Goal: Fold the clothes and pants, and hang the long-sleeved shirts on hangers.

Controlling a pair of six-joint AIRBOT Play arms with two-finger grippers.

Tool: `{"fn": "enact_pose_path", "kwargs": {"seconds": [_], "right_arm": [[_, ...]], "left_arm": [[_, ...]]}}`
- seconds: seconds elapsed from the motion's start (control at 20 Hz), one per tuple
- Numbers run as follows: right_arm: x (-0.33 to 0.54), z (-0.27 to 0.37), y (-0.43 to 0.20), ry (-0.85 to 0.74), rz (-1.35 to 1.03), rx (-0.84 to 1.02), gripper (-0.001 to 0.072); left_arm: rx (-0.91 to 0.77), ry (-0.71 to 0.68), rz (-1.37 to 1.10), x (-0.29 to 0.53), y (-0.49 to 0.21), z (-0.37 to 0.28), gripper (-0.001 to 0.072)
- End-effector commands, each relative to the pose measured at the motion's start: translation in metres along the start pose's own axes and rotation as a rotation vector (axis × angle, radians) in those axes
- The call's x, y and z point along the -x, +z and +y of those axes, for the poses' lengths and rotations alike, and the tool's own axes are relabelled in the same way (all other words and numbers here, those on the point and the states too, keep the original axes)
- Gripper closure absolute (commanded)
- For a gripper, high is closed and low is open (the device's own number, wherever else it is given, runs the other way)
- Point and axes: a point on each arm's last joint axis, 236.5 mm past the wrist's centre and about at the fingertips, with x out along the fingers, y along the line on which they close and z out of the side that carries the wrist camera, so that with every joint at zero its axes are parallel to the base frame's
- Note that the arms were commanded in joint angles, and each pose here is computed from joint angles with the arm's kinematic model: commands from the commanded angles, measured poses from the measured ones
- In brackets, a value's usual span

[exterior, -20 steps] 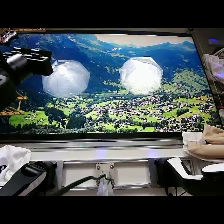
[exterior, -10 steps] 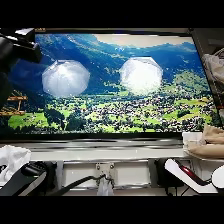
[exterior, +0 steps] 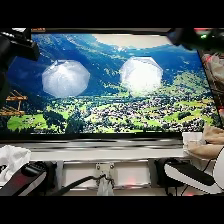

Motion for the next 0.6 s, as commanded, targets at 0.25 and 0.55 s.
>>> {"fn": "enact_pose_path", "kwargs": {"seconds": [0.25, 0.55], "right_arm": [[-0.0188, 0.0473, -0.0341, 0.088, 0.1, 0.075, 0.0291], [-0.0186, 0.0459, -0.0335, 0.086, 0.098, 0.073, 0.0291]], "left_arm": [[-0.002, 0.002, -0.002, 0.0003, 0.0007, 0.0007, 0.0415], [-0.003, 0.002, -0.002, 0.0003, 0.0007, 0.0007, 0.0415]]}}
